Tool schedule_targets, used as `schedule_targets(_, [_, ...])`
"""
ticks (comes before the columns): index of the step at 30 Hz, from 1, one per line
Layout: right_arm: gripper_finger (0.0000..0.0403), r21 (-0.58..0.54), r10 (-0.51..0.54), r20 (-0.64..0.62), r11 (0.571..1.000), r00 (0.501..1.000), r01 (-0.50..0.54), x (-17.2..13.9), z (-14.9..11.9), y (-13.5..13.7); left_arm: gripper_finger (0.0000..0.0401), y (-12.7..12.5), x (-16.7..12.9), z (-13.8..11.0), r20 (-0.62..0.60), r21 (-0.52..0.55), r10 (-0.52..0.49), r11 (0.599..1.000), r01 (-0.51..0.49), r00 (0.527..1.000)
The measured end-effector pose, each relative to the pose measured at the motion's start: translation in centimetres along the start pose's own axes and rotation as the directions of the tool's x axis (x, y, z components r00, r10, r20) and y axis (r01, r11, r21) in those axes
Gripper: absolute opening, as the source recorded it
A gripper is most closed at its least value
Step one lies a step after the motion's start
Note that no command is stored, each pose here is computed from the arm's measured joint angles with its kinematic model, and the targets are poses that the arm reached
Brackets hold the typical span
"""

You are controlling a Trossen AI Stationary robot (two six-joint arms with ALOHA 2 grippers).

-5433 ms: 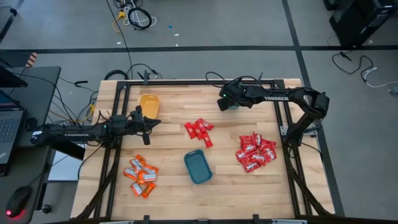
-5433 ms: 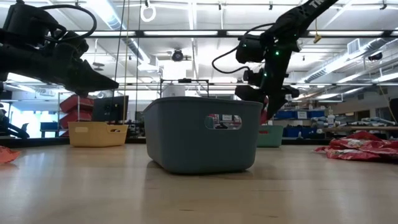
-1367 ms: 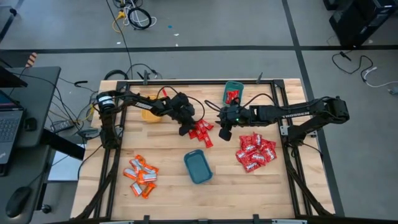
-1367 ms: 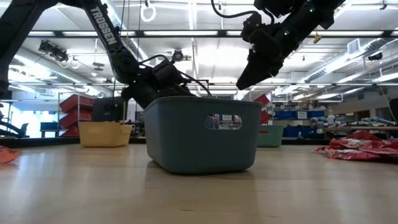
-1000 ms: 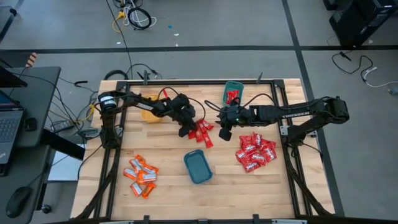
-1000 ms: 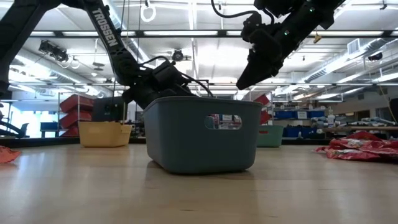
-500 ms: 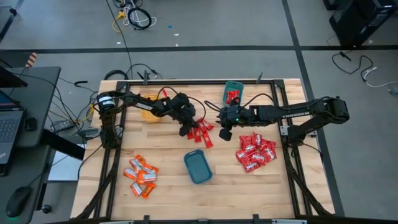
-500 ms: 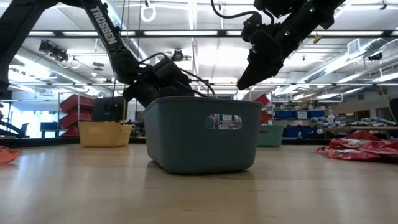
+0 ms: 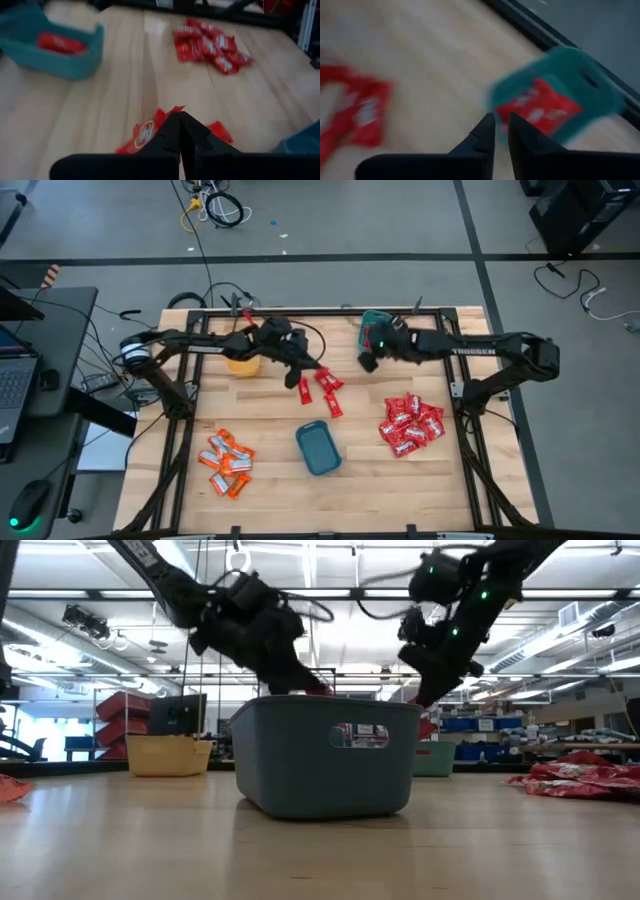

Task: Sort candy
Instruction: Put the red chocolate bar into the green bin

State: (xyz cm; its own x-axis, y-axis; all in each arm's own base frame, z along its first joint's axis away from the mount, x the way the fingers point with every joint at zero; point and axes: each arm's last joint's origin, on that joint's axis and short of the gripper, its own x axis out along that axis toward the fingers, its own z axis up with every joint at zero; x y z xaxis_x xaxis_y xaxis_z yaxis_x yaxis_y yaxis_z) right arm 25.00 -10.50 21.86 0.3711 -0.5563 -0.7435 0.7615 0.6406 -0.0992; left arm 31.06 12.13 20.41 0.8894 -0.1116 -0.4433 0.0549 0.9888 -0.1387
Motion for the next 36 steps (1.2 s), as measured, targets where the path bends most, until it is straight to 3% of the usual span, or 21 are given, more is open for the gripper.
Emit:
schedule_targets(6, [0.0002,0.097,-0.056,-0.06,0.993,0.997,0.062,2.6,1.0,-4.6,0.0,-0.7,-2.0,1.7,0.06,0.038,0.034,0.999,-0.037,0.998])
schedule_targets(9, [0.0003,0.128,0.047,-0.063,0.991,0.997,-0.038,4.1,1.3,-5.1,0.0,-0.8,-2.8,2.3,0.081,0.06,0.054,0.996,-0.059,0.995])
schedule_targets(11, [0.0003,0.126,0.113,-0.037,0.986,0.993,-0.107,5.1,1.5,-4.6,0.0,-0.7,-3.2,2.6,0.093,0.061,0.079,0.995,-0.085,0.993])
schedule_targets(17, [0.0001,0.116,0.132,-0.098,0.986,0.986,-0.121,7.5,1.3,-3.1,0.0,-0.3,-3.6,2.3,0.069,0.043,0.101,0.994,-0.104,0.993])
schedule_targets(23, [0.0001,0.082,0.238,-0.139,0.97,0.961,-0.228,8.8,1.1,-0.5,0.0,-0.2,-3.6,2.4,0.074,0.043,0.111,0.992,-0.115,0.991])
schedule_targets(29, [0.0001,0.004,0.418,-0.064,0.908,0.906,-0.419,7.6,2.2,3.4,0.0,-0.1,-3.6,2.5,0.078,0.043,0.147,0.988,-0.15,0.986])
schedule_targets(33, [0.0001,-0.062,0.46,-0.031,0.885,0.887,-0.461,5.7,3.0,4.8,0.0,-0.1,-3.7,2.7,0.103,0.047,0.151,0.987,-0.156,0.983])
schedule_targets(36, [0.0001,-0.097,0.427,-0.002,0.9,0.904,-0.425,3.4,3.6,4.6,0.0,-0.1,-3.7,3.1,0.142,0.058,0.159,0.984,-0.169,0.977])
